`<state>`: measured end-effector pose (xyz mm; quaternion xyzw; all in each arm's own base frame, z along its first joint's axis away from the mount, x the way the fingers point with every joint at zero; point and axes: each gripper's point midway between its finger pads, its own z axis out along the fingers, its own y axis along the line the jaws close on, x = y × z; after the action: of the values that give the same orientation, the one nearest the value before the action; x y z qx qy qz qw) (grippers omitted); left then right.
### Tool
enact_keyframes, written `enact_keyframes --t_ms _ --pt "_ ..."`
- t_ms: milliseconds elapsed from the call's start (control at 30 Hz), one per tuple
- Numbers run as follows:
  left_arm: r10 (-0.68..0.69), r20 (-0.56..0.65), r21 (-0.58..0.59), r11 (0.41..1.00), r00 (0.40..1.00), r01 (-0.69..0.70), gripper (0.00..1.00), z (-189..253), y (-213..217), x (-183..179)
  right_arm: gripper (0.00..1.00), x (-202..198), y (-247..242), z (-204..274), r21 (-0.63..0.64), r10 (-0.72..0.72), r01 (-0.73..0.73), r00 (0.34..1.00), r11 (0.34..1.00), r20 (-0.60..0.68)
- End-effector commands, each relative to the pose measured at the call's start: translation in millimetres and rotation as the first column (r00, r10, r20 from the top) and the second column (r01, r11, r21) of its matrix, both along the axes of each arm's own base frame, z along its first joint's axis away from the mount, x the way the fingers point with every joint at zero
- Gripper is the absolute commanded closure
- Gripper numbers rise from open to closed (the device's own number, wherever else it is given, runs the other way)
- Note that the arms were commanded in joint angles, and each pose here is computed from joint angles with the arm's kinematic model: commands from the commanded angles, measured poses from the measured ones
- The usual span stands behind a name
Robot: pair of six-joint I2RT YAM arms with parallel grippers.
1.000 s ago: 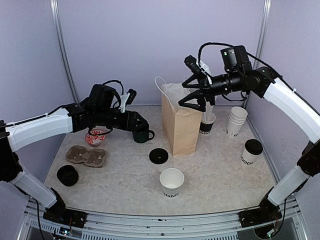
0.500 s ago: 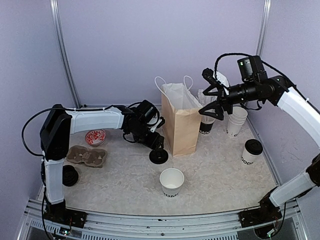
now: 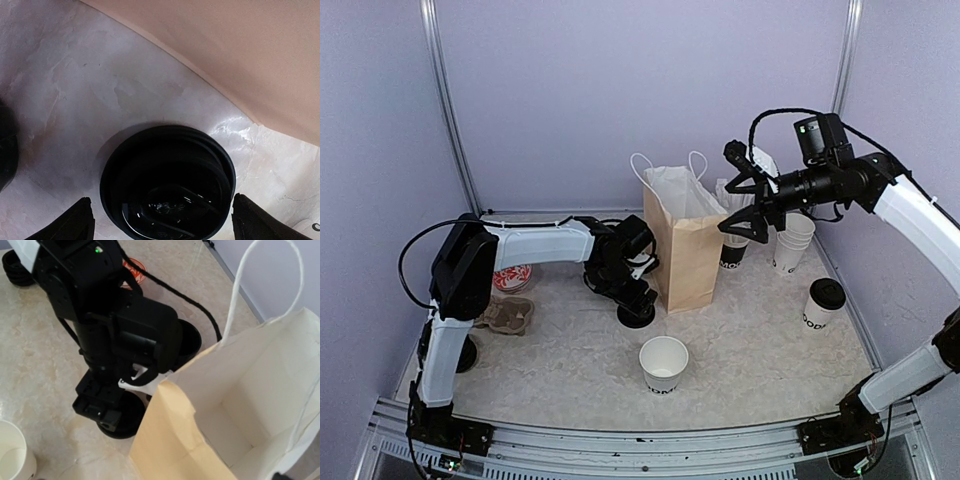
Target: Pack the takeout coffee
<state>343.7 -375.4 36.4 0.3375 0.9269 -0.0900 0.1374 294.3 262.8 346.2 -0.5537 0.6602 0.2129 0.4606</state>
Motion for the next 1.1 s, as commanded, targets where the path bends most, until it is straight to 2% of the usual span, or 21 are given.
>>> enact_keyframes --t_ms 0,100,200,433,600,667,800,1000,1067 --pt "-0.034 -0.007 0.020 0.999 0.999 0.034 0.09 -3 -7 -3 0.04 -8 -6 3 0.005 0.007 -0.007 1.000 1.000 -0.003" --pt "-0.030 -0.013 0.031 0.999 0.999 0.030 0.16 -9 -7 -3 0.04 -8 -6 3 0.007 0.007 -0.007 1.000 1.000 -0.002" --pt "-0.021 -0.011 0.035 0.999 1.000 0.022 0.17 -11 -7 -3 0.05 -9 -5 4 0.010 0.010 -0.010 1.000 1.000 -0.003" --pt "-0.014 -0.024 0.049 0.999 1.000 0.016 0.28 -13 -4 -7 0.06 -10 -4 3 0.015 0.016 -0.016 1.000 1.000 -0.010" --pt "0.019 -0.011 0.093 0.995 1.000 -0.017 0.34 -6 13 -11 0.06 -10 -4 2 0.015 0.016 -0.016 1.000 1.000 -0.013" --pt "0.033 0.009 0.113 0.993 0.999 -0.034 0.35 4 23 -15 0.06 -10 -4 2 0.015 0.016 -0.016 1.000 1.000 -0.013" --pt "0.046 0.037 0.076 0.996 0.998 -0.049 0.35 37 34 -24 0.07 -9 -4 0 0.010 0.014 -0.013 1.000 1.000 -0.018" --pt "0.053 0.095 -0.066 0.997 0.994 -0.047 0.36 108 42 -42 0.07 -12 -6 -5 -0.005 0.015 -0.015 0.999 1.000 -0.034" --pt "0.012 0.126 -0.128 0.992 0.992 0.004 0.37 131 35 -54 0.07 -14 -8 -12 -0.011 0.011 -0.012 0.999 1.000 -0.047"
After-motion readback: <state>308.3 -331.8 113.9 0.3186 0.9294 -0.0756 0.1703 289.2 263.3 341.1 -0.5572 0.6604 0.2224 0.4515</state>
